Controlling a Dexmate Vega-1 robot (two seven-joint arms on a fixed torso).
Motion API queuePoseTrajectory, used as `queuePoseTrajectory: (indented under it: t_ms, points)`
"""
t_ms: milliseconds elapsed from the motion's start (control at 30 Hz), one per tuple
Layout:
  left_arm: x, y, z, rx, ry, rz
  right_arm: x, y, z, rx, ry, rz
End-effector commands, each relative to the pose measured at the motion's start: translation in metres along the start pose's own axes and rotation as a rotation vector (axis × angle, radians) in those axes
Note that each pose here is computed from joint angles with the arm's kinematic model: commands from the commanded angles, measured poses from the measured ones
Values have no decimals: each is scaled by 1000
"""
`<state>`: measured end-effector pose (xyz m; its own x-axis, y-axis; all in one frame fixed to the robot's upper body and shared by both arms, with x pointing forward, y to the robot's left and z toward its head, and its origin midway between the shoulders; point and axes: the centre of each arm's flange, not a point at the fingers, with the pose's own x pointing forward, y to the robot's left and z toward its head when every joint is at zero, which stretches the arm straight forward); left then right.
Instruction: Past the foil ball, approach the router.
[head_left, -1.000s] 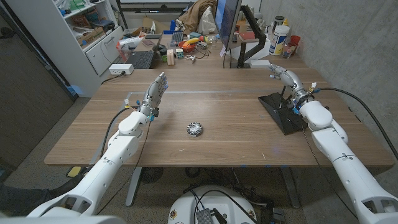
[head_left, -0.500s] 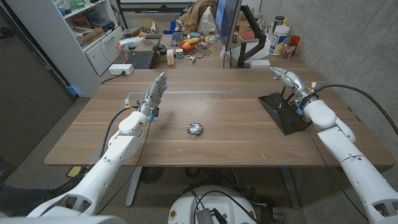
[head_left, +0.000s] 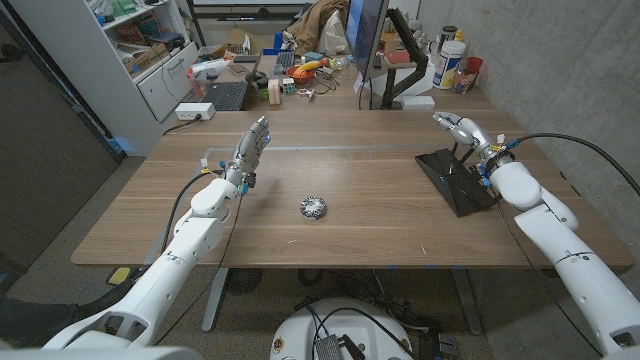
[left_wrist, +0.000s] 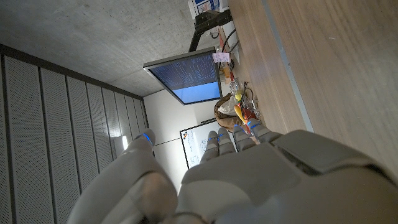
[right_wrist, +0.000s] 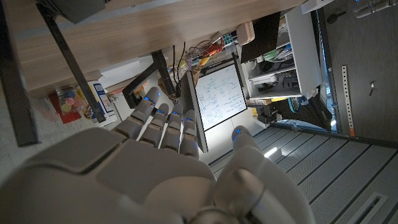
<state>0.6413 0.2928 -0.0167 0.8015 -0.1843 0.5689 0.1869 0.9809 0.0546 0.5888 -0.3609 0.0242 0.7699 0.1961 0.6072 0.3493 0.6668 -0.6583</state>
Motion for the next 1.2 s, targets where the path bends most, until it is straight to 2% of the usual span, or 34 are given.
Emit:
queuePoseTrajectory:
  t_ms: [33,767,1200]
  points:
    - [2,-2,2,8,1,-11,-6,3,0,-114,1,-1]
    - [4,-3,5,7,-6,-8,-9,3,3,-357,12,23]
    - [7,-2,5,3,-11,-1,-10,6,-3,-424,61,54]
